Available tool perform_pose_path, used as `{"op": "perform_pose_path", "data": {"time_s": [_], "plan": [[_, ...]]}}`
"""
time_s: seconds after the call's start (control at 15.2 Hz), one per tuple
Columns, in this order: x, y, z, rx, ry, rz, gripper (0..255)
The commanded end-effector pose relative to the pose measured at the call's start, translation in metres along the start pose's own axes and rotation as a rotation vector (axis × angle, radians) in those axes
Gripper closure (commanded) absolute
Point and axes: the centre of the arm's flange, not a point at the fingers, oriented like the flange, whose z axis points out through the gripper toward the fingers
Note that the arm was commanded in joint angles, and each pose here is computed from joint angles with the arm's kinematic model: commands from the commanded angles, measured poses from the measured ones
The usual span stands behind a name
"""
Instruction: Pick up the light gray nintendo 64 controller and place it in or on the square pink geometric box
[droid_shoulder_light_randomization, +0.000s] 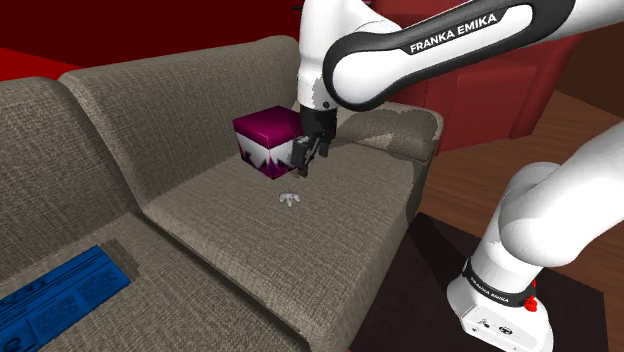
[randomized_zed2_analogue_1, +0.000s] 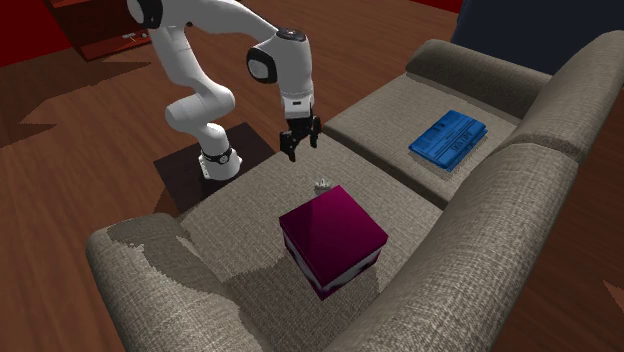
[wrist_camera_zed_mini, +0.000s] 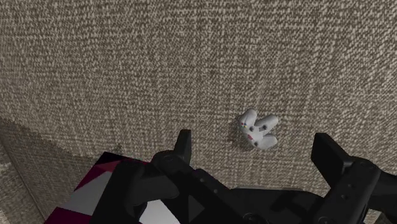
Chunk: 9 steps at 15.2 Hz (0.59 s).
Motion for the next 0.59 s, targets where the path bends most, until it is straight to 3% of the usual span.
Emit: {"op": "perform_pose_path", "data": {"time_s": [0.0, 0.26, 0.53], "plan": [[0.01, -0.017, 0.019, -0.015, -0.005, 0.0, 0], [0.026, -0.049, 0.063, -0.045, -0.019, -0.002, 0], [0.026, -0.049, 0.08, -0.047, -0.02, -0.002, 0]]}}
